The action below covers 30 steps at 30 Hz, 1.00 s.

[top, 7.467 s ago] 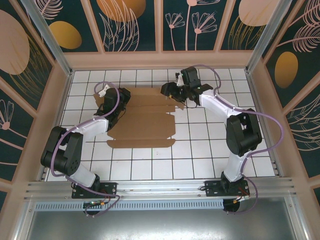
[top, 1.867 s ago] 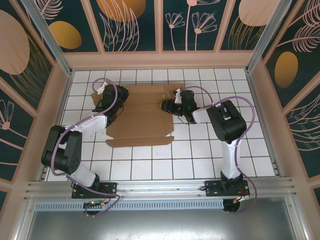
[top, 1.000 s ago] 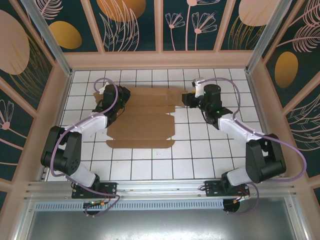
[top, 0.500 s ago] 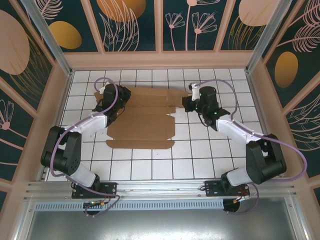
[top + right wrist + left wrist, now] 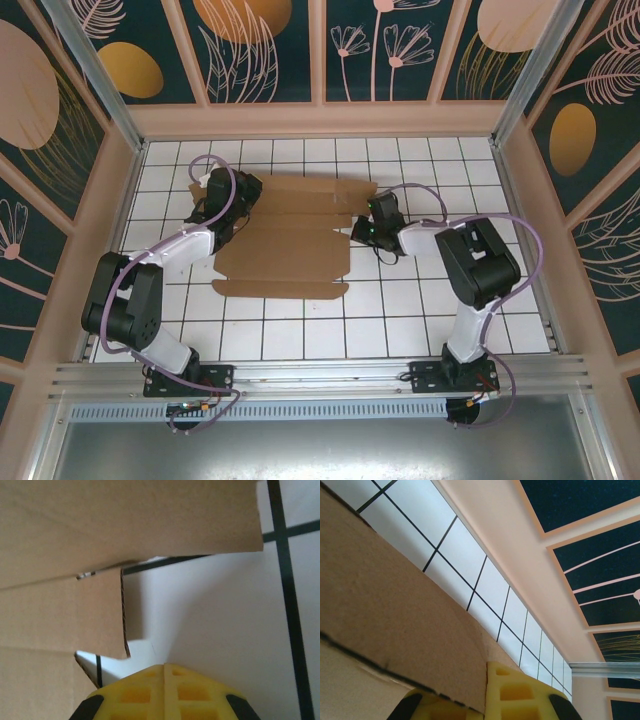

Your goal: Fold the paper box

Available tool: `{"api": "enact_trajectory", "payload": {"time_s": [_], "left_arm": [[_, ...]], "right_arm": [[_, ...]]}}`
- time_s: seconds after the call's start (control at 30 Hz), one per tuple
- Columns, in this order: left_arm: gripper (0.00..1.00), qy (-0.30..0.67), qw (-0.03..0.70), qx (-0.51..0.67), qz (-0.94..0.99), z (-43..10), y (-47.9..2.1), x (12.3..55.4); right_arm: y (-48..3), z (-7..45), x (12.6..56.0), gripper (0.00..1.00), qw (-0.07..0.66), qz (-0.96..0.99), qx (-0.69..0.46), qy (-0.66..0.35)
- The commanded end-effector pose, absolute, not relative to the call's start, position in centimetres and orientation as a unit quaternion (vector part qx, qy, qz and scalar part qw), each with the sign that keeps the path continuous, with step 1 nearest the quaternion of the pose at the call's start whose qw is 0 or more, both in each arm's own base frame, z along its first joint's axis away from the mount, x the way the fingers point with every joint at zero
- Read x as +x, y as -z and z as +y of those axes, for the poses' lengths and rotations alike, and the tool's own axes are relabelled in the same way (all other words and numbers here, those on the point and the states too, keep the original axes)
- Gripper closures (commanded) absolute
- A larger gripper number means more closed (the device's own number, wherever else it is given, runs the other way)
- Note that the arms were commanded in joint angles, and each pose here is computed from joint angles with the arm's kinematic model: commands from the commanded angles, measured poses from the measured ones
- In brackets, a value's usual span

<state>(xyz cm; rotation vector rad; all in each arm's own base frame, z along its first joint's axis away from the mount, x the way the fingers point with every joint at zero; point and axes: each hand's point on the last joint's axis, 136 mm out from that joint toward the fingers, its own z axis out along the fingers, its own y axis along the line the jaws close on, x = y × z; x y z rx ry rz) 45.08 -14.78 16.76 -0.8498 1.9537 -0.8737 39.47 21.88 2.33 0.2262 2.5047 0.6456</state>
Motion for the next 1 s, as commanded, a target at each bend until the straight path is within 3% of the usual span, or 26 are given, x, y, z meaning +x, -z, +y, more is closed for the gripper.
{"api": "enact_trajectory", "payload": {"time_s": [0.0,0.2,0.57,0.97], "left_arm": [[1.00,0.296,0.330,-0.335,0.831,-15.1,-11.3,42.2],[1.00,0.300,0.327,-0.336,0.831,-15.3,-11.3,42.3],[1.00,0.299,0.321,-0.337,0.833,-15.4,-10.7,42.4],[1.00,0.299,0.318,-0.336,0.835,-15.4,-10.6,42.3]], "right_arm": [[-2.5,20.9,42.4,1.00,0.297,0.921,0.124,-0.220],[-1.8,21.0,44.2,1.00,0.292,0.918,0.135,-0.234],[-6.9,26.4,43.1,1.00,0.283,0.844,0.066,-0.451],[-5.1,29.5,42.7,1.00,0.256,0.845,0.049,-0.466]]}}
